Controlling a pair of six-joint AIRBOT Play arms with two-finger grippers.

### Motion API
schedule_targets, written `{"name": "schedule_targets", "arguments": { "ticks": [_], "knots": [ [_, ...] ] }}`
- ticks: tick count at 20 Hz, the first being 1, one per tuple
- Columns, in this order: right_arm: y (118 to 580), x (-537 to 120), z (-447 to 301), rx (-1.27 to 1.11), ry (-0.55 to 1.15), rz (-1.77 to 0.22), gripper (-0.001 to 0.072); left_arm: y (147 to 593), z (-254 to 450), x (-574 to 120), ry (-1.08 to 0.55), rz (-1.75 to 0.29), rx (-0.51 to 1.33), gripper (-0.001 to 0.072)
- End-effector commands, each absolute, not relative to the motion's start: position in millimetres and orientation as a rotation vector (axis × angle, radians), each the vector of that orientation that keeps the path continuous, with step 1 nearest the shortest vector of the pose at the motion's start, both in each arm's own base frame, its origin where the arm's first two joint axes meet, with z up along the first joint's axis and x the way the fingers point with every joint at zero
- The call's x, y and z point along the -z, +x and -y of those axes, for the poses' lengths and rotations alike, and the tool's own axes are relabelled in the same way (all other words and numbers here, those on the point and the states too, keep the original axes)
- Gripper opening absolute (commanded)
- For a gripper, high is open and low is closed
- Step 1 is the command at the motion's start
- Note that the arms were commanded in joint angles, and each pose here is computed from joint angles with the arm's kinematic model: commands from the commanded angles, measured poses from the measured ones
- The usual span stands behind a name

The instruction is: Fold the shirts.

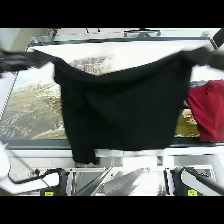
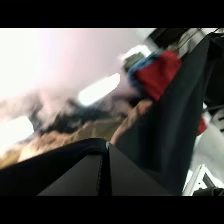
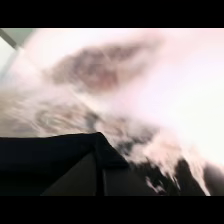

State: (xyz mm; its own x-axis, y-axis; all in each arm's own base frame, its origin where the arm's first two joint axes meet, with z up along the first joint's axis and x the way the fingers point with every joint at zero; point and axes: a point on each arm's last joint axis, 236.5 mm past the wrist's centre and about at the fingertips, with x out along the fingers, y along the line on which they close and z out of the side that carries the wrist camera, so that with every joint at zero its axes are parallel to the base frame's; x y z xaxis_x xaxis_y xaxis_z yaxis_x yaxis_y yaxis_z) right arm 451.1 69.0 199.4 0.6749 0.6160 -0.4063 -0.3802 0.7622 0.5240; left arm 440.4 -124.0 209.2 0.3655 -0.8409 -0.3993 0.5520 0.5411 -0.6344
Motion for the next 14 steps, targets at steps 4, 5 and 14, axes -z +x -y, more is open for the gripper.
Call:
{"name": "schedule_targets", "arguments": {
  "ticks": [4, 5, 14],
  "knots": [
    [546.7, 38.1, -16.5, -0.2, 0.635, -0.773, 0.0015, 525.1, 124.1, 13.7, -0.676, -1.122, 0.869, 0.0008],
    [558.5, 35.9, -17.1, -0.211, 0.67, -0.746, 0.0067, 534.6, 120.6, 8.1, -0.733, -1.104, 0.897, 0.0009],
    [518.5, -92.9, -5.9, -0.528, 0.668, -0.686, 0.0188, 492.7, 2.4, -74.0, -0.869, -1.12, 0.825, 0.0428]
  ]
}}
